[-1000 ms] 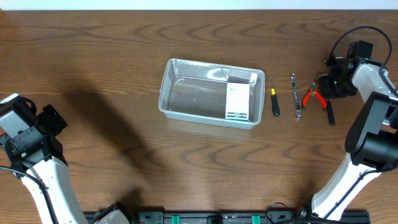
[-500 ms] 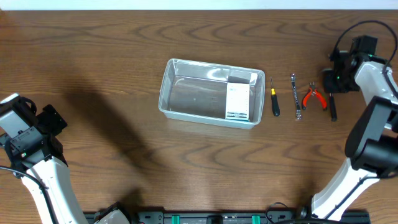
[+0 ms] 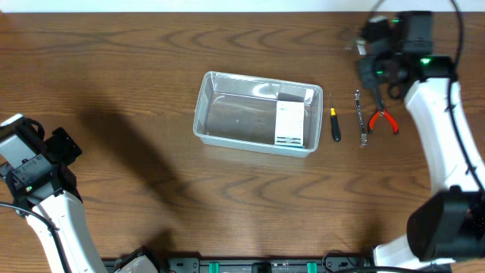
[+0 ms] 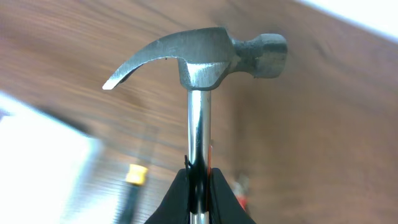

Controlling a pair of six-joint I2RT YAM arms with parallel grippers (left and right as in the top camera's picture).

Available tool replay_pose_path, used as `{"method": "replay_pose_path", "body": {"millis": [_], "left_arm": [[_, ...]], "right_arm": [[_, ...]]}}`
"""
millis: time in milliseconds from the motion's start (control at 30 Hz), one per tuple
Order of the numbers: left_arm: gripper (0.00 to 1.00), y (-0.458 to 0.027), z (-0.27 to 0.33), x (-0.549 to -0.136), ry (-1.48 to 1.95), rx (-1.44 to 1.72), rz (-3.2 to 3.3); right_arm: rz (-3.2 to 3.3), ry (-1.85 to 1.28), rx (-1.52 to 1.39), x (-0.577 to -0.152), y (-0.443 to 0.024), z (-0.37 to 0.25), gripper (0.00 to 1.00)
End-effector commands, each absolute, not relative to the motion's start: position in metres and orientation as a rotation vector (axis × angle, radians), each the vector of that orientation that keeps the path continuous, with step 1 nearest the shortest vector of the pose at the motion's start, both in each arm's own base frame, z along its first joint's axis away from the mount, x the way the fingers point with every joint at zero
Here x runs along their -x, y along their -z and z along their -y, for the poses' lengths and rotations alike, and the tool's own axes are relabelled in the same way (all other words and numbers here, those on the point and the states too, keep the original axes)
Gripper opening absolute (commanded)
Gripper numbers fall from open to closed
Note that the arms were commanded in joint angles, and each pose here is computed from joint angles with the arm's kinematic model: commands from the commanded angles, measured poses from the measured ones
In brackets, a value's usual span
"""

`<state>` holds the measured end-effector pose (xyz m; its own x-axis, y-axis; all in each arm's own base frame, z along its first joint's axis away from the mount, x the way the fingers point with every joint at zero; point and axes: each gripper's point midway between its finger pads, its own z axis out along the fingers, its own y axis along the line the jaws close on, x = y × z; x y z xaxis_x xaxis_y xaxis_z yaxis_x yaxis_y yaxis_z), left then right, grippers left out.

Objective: Pack container
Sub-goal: 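Carry the hammer over the container and release it inside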

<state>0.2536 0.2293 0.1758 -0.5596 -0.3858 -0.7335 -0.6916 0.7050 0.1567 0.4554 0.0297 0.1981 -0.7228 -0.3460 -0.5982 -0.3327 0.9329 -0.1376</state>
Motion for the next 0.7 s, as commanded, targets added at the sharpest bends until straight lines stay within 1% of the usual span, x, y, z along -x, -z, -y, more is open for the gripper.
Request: {"method": "replay_pose_path", "body": {"millis": [0,233,367,433,667], "left_arm": [[0.98,-0.178,-0.231,-0.254,-0.574,0.81,-2.219],[0.98,-0.178,-0.231,-0.254,-0.574,0.81,-2.219],[0.98,-0.178,-0.231,-0.254,-0.574,0.81,-2.219],[0.98,-0.178,-0.231,-0.254,-0.574,0.81,-2.219],[0.98,-0.178,-0.231,-0.254,-0.574,0.81,-2.219]], "right_arm": [[-2.278,-0.097,0.709,-0.444,-0.234,-0.098,0.01],[-2.124,-0.142,1.113,-0.421,-0.22,-0.199,0.01],[-1.969,-0.102,1.416,-0.412,-0.195,-0.243,0.01],[-1.903,-0.081,1.522,-0.413,-0.181,-0.258,0.01],[-1.852,-0.076,1.583,-0.439,-0.127,-0.287,0.01]]}}
